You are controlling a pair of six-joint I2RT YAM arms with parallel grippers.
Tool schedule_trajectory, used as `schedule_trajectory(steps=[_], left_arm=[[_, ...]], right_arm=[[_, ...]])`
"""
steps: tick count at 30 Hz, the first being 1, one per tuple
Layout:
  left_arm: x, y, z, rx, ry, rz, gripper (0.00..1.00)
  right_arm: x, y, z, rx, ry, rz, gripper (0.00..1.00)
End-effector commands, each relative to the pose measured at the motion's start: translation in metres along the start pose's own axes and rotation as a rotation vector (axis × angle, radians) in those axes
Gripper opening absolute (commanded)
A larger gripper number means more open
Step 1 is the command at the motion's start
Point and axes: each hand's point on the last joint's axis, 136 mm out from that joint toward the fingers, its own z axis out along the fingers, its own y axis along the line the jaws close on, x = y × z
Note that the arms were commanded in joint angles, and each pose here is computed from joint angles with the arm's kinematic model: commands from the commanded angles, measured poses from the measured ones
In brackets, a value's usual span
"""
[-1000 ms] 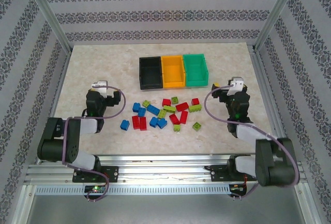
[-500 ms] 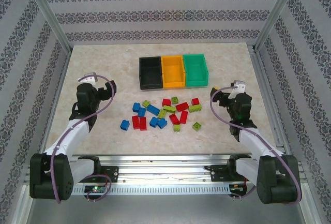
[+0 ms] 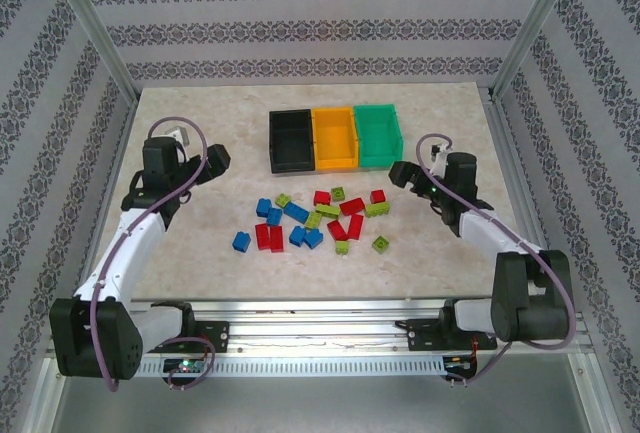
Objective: Sort the legos into containers by color
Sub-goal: Pick up the lego from the middle-right of the table.
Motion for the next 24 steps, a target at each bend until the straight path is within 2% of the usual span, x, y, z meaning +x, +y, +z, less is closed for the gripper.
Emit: schedule_trajectory(steps=[1, 7, 13, 20, 24], left_arm=[[0.010, 0.002, 0.001, -0.007, 0.108, -0.051, 1.00], [0.004, -0.002, 0.016, -0.004, 0.152, 0.002, 0.99], [0.003, -0.003, 0.039, 0.037, 0.134, -0.040, 1.00], [0.016, -0.024, 0.059, 0.163, 0.263, -0.035, 1.00], [0.019, -0.027, 0.064, 0.177, 0.310, -0.038, 1.00]], right_arm=[[0.034, 0.012, 0.006, -0.016, 0.180, 0.046, 0.94], [0.064, 0.009, 0.008, 0.139, 0.338, -0.115, 0.92], [0.065, 0.008, 0.020, 0.301, 0.440, -0.293, 0.92], [0.074, 0.015, 0.040, 0.291, 0.545, -0.303, 0.69], [0.085, 0.013, 0.047, 0.334, 0.619, -0.367, 0.67]])
